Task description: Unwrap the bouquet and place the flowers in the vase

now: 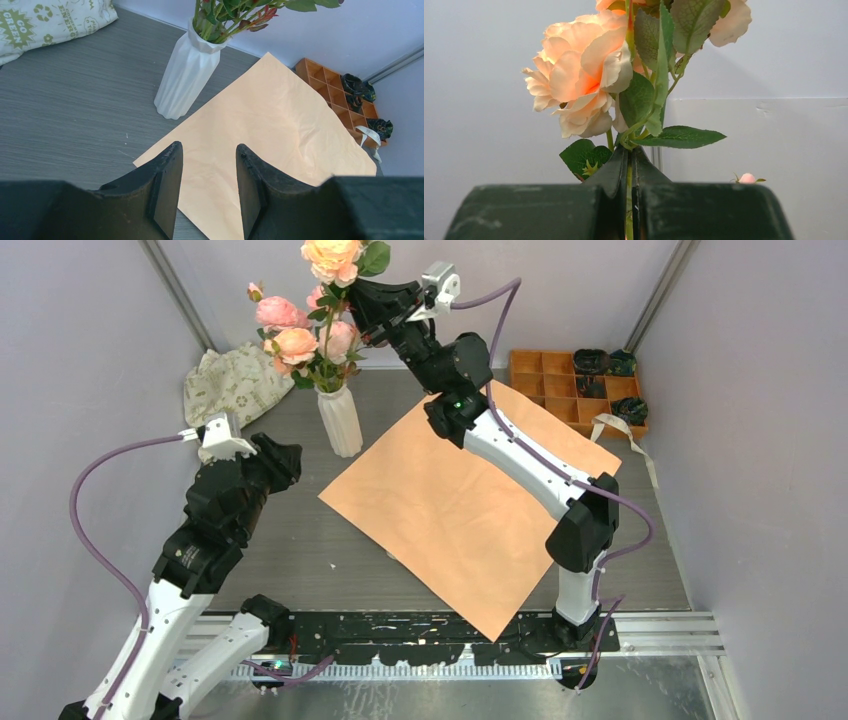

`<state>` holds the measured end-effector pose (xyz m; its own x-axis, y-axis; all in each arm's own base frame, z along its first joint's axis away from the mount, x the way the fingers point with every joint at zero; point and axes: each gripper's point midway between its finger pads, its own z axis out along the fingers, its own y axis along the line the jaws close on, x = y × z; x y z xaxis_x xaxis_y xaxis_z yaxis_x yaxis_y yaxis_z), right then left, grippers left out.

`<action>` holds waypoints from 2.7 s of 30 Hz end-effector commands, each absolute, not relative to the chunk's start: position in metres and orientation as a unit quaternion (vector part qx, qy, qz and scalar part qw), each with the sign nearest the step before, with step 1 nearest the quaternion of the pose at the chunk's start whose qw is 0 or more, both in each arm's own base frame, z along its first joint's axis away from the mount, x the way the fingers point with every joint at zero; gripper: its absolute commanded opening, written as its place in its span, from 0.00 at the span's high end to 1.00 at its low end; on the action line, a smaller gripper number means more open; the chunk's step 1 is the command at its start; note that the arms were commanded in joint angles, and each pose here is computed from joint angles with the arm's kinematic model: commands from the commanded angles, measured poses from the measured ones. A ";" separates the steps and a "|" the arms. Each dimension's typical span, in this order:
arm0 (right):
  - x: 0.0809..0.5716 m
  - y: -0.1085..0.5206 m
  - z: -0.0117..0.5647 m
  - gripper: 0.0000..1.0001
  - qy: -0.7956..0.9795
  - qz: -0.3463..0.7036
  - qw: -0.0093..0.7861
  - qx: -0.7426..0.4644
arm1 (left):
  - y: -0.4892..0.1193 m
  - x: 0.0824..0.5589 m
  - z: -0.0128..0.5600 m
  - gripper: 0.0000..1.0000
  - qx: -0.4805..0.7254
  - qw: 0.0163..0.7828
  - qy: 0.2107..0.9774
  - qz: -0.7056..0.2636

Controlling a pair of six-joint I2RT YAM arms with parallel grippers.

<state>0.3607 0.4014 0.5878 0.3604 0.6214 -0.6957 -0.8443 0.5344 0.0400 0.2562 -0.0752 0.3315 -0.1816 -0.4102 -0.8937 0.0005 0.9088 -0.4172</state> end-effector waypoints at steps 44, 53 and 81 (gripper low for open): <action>0.444 0.470 0.406 0.99 0.530 0.423 0.716 -0.167 | -0.080 0.261 0.341 0.55 -0.141 0.634 0.739 -0.181; 0.443 0.474 0.390 0.85 0.553 0.421 0.700 -0.165 | -0.081 0.261 0.339 0.56 -0.141 0.631 0.740 -0.183; 0.411 0.436 0.409 0.19 0.558 0.412 0.708 -0.136 | -0.077 0.258 0.344 0.56 -0.145 0.638 0.735 -0.180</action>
